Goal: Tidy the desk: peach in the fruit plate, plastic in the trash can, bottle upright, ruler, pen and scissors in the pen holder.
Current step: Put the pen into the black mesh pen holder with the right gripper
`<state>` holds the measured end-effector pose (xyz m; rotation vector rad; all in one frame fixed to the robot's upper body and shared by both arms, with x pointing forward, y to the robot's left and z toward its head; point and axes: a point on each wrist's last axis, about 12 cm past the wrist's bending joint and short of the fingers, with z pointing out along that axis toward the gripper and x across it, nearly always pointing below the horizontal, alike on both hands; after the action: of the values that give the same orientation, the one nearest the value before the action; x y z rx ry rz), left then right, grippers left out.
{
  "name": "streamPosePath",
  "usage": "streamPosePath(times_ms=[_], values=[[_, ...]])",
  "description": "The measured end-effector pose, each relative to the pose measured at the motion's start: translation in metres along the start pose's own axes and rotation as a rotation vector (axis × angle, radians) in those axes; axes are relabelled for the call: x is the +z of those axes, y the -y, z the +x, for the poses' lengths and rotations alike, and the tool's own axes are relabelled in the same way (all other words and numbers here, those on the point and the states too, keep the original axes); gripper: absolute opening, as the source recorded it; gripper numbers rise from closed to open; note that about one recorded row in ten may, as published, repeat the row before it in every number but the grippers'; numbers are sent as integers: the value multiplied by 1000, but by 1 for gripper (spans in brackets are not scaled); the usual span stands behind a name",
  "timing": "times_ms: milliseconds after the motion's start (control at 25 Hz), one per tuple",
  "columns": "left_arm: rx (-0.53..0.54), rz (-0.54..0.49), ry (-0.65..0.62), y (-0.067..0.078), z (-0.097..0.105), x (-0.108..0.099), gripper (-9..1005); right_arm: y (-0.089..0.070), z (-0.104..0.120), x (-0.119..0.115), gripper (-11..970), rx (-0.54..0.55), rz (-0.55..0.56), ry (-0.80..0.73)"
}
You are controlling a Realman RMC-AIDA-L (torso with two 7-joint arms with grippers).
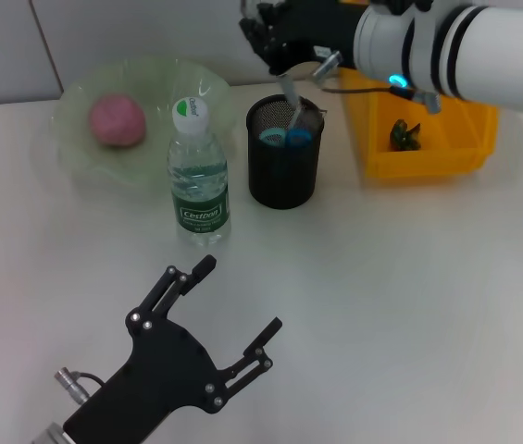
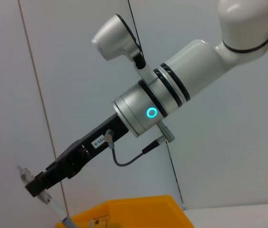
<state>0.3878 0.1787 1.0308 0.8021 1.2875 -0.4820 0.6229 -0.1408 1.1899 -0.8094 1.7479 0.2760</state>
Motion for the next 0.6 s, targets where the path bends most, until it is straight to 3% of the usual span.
streamPosePath(times_ms=[600], values=[[1,1,-3,0,0,0,841,-3,30,10,226,14,-55,83]])
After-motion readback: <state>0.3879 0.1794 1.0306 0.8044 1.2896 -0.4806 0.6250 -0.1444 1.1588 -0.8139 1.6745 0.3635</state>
